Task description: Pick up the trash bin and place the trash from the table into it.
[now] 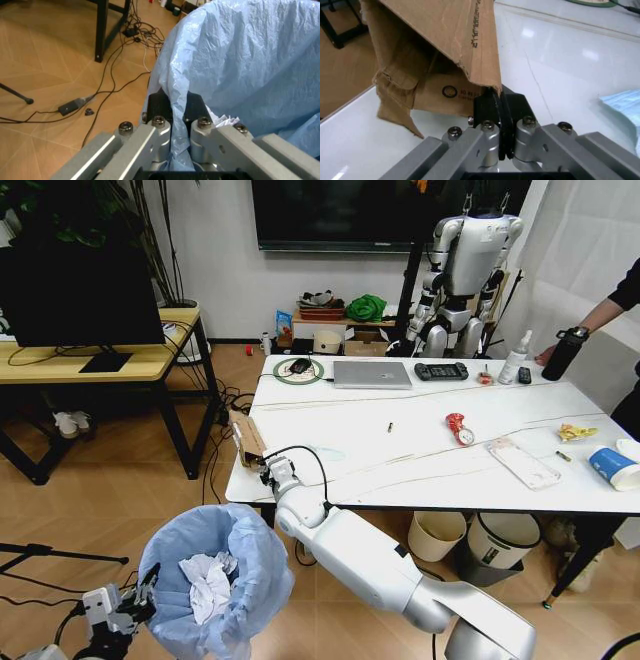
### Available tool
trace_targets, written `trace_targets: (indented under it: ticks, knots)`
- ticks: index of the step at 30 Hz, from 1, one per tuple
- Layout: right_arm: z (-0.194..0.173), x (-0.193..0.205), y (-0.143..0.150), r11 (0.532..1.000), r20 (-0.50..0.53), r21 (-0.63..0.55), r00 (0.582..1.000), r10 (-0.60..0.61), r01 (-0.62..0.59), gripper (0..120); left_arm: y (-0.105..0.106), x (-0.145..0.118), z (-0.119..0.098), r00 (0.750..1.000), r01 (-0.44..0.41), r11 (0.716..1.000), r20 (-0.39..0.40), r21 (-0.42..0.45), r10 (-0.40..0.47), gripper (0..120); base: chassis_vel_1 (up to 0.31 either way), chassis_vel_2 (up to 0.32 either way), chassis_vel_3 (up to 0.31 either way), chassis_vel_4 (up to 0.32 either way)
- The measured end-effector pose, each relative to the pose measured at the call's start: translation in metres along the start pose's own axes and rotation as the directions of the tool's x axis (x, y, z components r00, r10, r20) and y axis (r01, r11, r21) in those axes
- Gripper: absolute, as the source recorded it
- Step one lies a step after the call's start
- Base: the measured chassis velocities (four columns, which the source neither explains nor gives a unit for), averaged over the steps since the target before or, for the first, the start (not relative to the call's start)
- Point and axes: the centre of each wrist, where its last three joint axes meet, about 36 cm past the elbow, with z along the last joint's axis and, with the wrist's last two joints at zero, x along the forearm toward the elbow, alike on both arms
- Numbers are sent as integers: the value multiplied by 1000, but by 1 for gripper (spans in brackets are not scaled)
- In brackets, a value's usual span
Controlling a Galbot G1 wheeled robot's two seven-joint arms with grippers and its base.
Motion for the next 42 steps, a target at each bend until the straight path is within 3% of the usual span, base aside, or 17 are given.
trace_targets:
  ticks: [9,12,15,19,27,33,42]
  knots:
    - [-20,23,-30,995,96,-86,995,-33,42,0,-1,-2,-1,1000,-8,1000,1,-2,8,0,0,0,0,0]
    - [-34,47,-45,984,156,-153,985,-67,92,0,-1,-3,1,1000,-9,1000,-3,0,9,0,0,0,0,0]
    - [-58,96,-59,952,274,-218,950,-149,212,0,-1,-5,1,1000,-12,1000,-6,1,12,0,0,0,0,0]
    - [-64,140,-66,920,367,-229,904,-222,319,0,-1,-6,2,1000,-13,1000,-7,3,14,0,0,0,0,0]
    - [-41,214,-70,871,440,-127,815,-379,474,0,-6,-3,-2,1000,-17,1000,-1,4,17,0,0,0,0,0]
    - [1,261,-41,795,404,-63,744,-532,603,0,-9,-2,-6,1000,-9,1000,6,7,9,0,0,0,0,0]
    - [47,274,-15,745,370,-18,697,-615,667,0,-14,1,-7,1000,-6,1000,18,17,5,0,0,0,0,0]
